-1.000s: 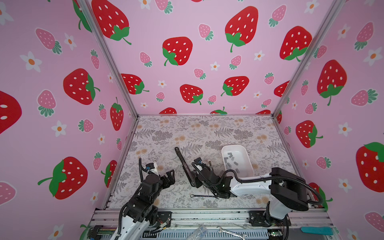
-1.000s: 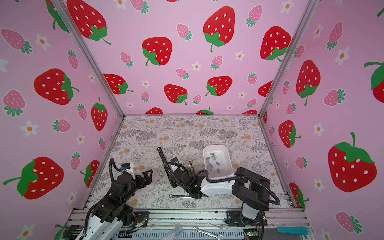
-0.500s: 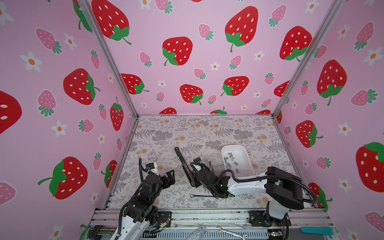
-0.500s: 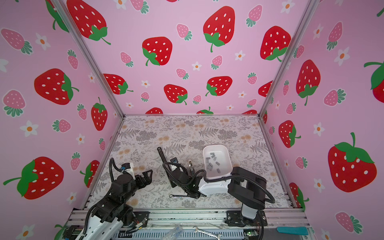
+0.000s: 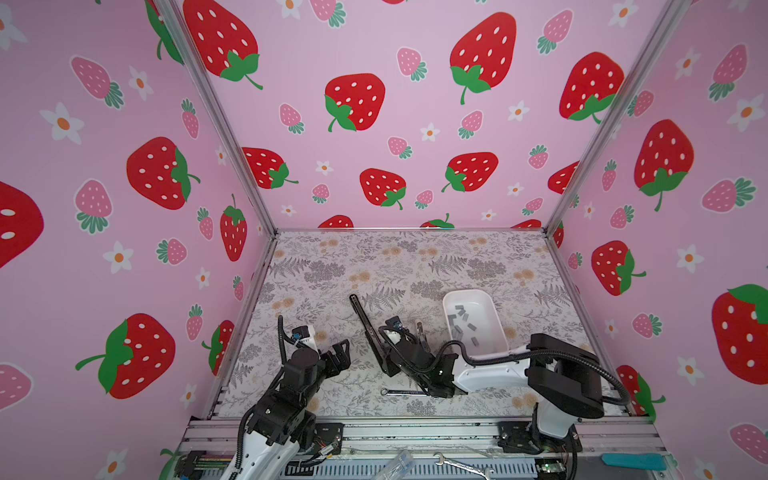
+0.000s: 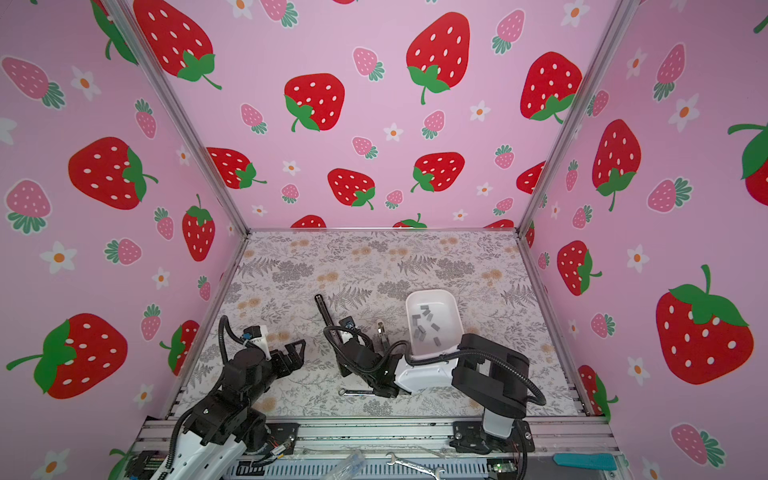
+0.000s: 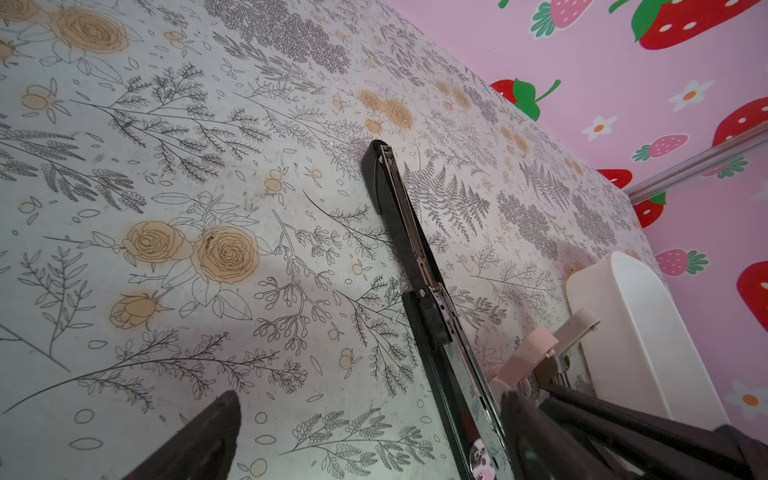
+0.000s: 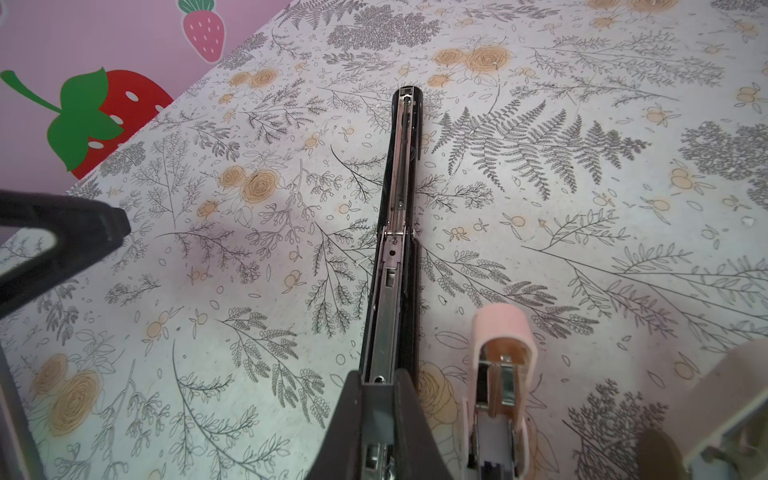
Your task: Load the staples into the stapler
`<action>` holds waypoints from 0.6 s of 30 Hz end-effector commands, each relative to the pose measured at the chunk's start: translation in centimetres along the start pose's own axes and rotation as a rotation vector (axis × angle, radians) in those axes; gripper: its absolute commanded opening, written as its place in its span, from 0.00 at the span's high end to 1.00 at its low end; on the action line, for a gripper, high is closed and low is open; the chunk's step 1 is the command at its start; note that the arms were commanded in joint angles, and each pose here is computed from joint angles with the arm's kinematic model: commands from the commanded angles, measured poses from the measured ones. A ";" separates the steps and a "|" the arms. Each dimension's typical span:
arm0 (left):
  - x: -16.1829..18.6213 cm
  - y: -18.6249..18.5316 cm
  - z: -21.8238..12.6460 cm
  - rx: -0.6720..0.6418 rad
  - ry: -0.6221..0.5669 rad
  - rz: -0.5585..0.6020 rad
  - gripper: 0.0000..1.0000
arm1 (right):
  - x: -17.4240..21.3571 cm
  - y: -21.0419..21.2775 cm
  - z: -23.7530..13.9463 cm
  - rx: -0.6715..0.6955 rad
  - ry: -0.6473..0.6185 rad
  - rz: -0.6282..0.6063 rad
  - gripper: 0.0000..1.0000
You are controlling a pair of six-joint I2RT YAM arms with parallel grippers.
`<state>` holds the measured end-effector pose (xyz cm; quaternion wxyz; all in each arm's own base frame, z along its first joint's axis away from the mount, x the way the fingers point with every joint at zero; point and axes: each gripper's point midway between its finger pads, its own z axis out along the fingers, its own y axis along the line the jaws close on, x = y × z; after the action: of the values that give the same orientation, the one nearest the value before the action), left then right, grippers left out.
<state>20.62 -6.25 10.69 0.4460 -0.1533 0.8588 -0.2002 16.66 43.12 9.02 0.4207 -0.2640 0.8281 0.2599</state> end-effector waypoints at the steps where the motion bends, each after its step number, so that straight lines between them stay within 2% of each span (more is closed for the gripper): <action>1: -0.1 -0.1 0.0 0.006 -0.012 -0.001 0.01 | -0.2 0.8 0.4 -0.011 -0.010 0.023 0.94; 18: -0.2 -0.1 0.0 0.009 -0.014 -0.001 0.01 | 0.8 1.3 1.4 -0.017 0.021 0.019 0.94</action>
<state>20.62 -6.25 10.69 0.4461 -0.1531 0.8588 -0.2001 16.32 43.90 7.34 0.4067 -0.2723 0.8340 0.2545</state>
